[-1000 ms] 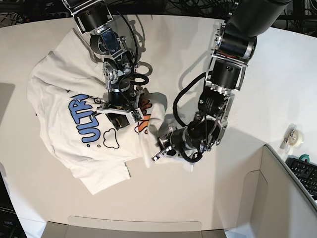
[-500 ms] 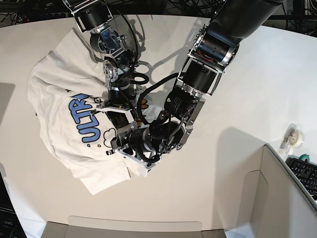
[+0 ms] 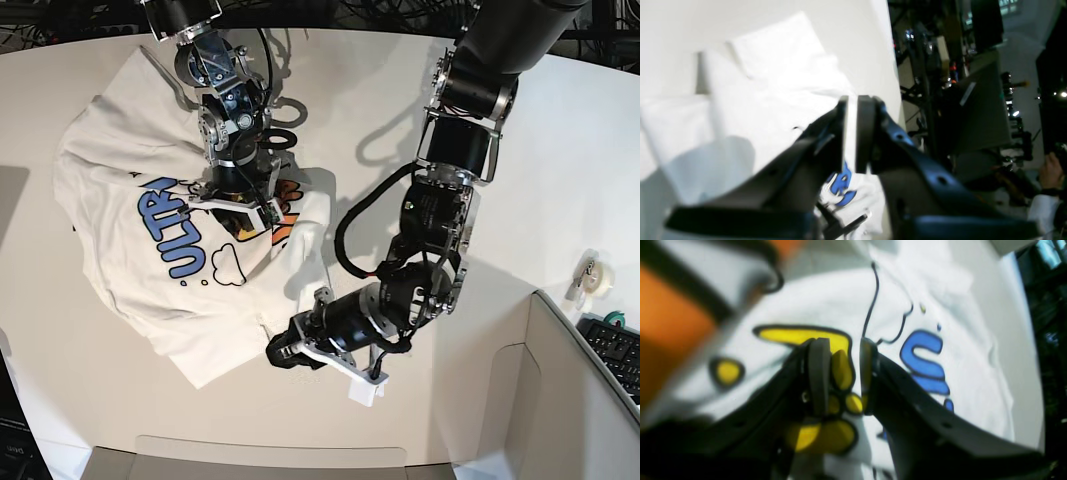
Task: Layout the t-shirt on the table in an organized manner, then fold the t-shirt properly
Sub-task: 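Release the fabric and raise the left gripper away from the shirt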
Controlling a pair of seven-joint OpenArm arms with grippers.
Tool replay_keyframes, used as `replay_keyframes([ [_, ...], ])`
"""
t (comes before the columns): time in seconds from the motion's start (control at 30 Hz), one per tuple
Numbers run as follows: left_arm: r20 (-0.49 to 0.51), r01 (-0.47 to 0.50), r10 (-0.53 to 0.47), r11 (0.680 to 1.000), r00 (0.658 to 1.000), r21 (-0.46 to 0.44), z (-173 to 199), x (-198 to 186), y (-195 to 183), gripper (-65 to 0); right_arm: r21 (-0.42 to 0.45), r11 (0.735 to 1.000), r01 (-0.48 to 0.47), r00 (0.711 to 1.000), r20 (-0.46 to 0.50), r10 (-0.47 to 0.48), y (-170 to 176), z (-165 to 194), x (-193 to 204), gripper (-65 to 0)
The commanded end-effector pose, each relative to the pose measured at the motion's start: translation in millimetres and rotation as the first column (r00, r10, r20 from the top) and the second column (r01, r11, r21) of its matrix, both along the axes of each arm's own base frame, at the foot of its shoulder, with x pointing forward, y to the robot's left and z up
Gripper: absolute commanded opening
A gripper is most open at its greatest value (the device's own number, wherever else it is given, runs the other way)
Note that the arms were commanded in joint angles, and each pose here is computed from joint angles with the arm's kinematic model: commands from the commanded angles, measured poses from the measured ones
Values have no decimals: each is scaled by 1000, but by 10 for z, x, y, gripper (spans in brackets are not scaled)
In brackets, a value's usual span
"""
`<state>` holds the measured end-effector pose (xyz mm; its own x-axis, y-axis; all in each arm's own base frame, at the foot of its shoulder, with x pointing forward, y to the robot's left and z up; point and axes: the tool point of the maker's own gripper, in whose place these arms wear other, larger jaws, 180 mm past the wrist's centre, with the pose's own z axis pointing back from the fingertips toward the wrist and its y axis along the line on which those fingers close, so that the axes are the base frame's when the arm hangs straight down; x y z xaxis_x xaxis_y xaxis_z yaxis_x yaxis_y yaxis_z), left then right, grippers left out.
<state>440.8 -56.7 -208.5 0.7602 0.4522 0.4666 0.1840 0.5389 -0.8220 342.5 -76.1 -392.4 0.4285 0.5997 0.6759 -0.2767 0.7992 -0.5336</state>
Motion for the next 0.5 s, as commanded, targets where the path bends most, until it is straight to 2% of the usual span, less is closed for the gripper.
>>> replay_keyframes([
  [0.0, 45, -17, 19, 999, 999, -46, 234, 90, 93, -572, 7, 1000, 19, 999, 46, -19, -61, 168, 36, -486],
  [0.1, -16, -67, 66, 994, 998, -92, 56, 63, 398, -544, 38, 995, 93, 987, 131, -97, -323, 511, 49, -486],
  [0.17, -34, -109, 106, 988, 994, -106, 2, 54, 653, -534, 57, 987, 148, 968, 195, -156, -532, 767, 68, -486],
  [0.3, -60, -175, 171, 982, 983, -69, -238, -150, 1047, -521, 87, 954, 288, 906, 297, -300, -1088, 1187, 47, -486],
  [0.37, -86, -184, 181, 982, 980, -31, -397, -282, 1180, -511, 95, 934, 344, 881, 313, -356, -1303, 1249, 56, -486],
  [0.4, -107, -189, 187, 982, 976, -8, -508, -352, 1247, -504, 95, 926, 365, 876, 301, -376, -1367, 1206, 82, -486],
  [0.47, -155, -192, 196, 980, 968, 44, -753, -503, 1375, -486, 64, 916, 395, 893, 206, -400, -1419, 884, 122, -486],
])
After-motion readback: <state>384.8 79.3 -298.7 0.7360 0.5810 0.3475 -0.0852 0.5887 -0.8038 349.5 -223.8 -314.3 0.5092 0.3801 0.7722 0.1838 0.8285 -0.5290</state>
